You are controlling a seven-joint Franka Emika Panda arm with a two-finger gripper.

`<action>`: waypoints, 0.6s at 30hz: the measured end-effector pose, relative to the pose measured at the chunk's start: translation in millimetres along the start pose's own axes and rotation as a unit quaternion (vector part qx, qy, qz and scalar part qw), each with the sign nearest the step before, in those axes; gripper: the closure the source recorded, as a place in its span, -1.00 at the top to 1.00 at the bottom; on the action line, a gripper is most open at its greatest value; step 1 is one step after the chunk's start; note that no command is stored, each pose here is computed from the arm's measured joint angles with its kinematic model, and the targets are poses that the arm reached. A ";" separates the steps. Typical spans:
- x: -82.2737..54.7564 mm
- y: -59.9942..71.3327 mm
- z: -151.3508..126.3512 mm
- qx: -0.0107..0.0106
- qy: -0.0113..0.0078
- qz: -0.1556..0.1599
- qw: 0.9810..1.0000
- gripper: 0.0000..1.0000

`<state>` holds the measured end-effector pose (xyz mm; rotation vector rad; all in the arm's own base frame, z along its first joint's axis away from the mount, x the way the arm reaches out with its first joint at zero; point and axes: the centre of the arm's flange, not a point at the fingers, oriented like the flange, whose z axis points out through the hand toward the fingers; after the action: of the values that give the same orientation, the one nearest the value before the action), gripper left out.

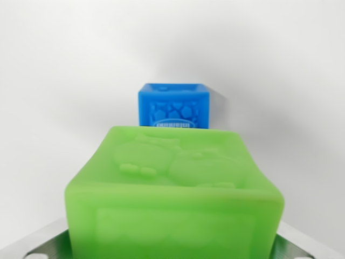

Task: Stack cube

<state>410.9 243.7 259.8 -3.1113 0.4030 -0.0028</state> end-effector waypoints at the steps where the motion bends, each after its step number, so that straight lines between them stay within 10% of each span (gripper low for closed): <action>1: -0.2 -0.7 0.9 0.000 0.000 -0.001 1.000 -1.00; 9: -0.4 -0.7 29.5 -0.004 -0.005 -0.004 1.000 -1.00; 18: -0.4 -0.4 51.6 -0.003 -0.004 -0.005 1.000 -1.00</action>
<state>410.7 244.4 208.3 -3.1181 0.3889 0.0095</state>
